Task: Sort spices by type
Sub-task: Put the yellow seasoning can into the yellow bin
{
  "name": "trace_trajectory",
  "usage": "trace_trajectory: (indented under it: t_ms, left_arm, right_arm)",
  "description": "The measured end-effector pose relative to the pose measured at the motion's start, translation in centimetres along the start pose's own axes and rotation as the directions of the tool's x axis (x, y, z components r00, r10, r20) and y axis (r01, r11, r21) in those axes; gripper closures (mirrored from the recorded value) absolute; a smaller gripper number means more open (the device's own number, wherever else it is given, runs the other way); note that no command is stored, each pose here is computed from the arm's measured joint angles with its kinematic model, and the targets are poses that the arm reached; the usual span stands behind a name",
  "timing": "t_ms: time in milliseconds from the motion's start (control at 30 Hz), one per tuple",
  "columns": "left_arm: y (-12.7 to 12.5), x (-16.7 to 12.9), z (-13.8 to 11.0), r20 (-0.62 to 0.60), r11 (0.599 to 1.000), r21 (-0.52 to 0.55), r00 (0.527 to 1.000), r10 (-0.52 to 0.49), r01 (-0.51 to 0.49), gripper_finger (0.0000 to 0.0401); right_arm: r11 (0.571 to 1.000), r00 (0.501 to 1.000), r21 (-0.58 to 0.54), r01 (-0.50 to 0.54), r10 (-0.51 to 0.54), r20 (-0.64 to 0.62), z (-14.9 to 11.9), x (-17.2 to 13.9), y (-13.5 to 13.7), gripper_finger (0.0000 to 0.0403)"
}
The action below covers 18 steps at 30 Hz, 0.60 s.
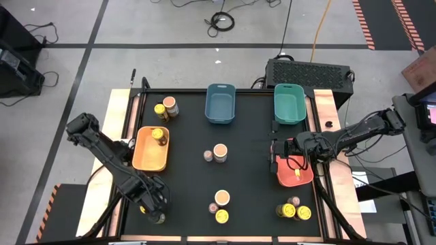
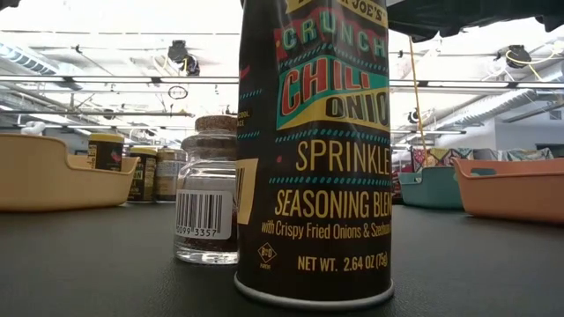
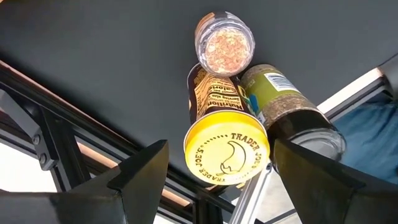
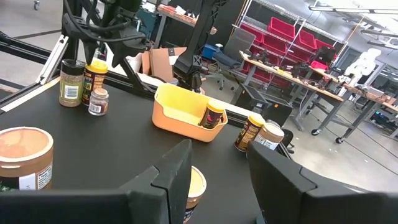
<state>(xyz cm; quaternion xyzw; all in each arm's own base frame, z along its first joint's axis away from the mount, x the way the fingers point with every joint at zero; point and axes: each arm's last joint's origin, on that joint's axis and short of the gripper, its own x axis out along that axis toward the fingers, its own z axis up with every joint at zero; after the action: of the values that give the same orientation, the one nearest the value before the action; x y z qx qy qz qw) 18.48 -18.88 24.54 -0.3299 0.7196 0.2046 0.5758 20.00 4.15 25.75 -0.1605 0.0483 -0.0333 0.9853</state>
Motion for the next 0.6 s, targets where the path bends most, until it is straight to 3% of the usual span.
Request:
trace_trajectory:
  t_ms: [600]
  left_arm:
    - [-0.7,1.4,0.2,-0.049,0.998,0.048,0.998,0.049,-0.046,0.0106]
  right_arm:
    - [1.0,1.0,-0.002,0.0,0.0,0.0,0.0,0.0,0.0,0.0253]
